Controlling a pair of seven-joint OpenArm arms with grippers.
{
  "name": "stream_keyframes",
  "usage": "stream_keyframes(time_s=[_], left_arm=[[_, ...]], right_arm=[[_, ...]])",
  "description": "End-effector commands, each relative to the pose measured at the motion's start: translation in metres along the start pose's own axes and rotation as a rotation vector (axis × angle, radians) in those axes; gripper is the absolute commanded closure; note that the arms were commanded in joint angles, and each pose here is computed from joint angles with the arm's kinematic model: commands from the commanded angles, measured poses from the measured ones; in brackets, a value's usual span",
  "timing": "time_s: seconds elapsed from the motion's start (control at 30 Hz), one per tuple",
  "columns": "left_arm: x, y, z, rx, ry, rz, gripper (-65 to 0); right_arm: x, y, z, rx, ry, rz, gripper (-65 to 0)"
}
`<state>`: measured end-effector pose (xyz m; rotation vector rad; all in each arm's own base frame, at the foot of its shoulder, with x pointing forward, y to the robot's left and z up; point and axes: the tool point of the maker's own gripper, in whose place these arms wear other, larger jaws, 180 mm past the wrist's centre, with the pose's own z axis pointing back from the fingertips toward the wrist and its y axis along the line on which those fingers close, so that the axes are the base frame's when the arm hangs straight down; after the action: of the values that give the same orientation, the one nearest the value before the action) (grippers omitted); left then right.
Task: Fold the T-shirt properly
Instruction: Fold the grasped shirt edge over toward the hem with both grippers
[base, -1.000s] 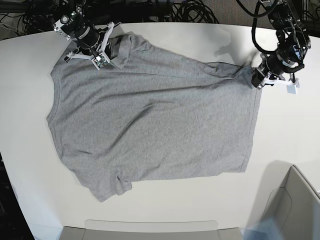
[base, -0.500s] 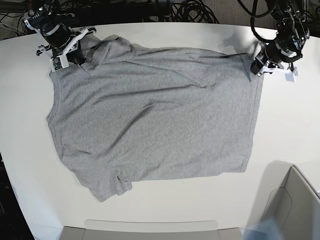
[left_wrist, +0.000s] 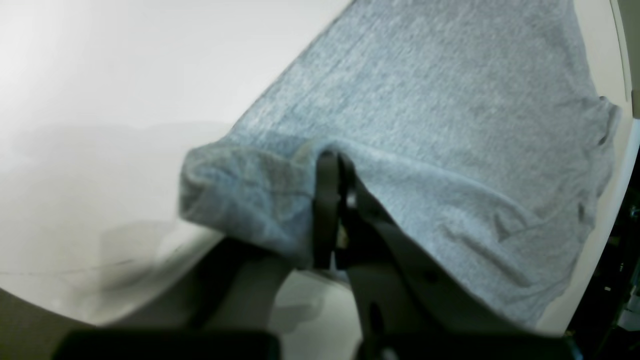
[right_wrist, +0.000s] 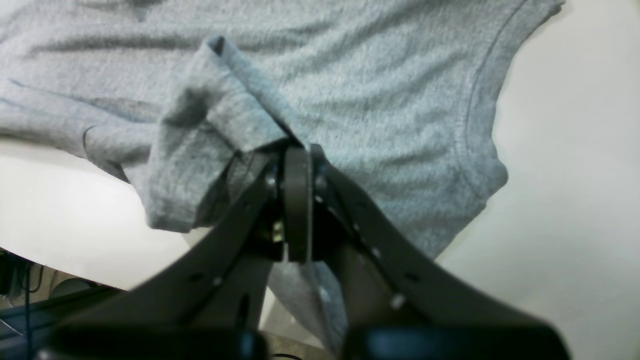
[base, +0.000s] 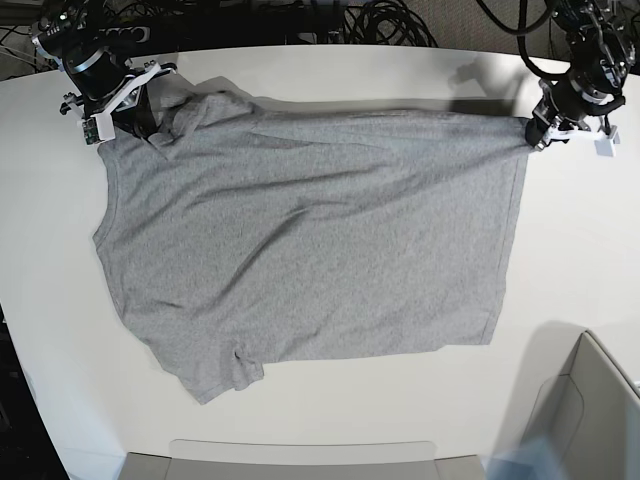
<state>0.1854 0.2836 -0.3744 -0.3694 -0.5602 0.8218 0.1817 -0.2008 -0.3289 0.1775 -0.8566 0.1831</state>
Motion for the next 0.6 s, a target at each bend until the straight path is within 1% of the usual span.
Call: stream_keyframes(time_s=[0.0,0.13,0.43,0.57], left_arm=[[0.009,-0.005,0.004,-0.013,-0.025,-0.013,0.0],[0.009,-0.006,0.004,-0.015,-0.027,-0.014,0.0],[0.010,-0.007,0.003,-0.018,-0.026,-0.012,0.0],[0.009,-0.006,0.002,-0.017,-0.025,-0.011,0.0]], right_arm=[[0.015,0.000,0.002,0.002,-0.052,0.018,0.0],[0.019,-0.007,0.004,-0.021,-0.066,0.017,0.0],[0.041,-0.040,0.013,-0.123,-0.131,0.020,0.0],[0.043,-0.043,0.014,-0.133,-0.139,0.020,0.0]])
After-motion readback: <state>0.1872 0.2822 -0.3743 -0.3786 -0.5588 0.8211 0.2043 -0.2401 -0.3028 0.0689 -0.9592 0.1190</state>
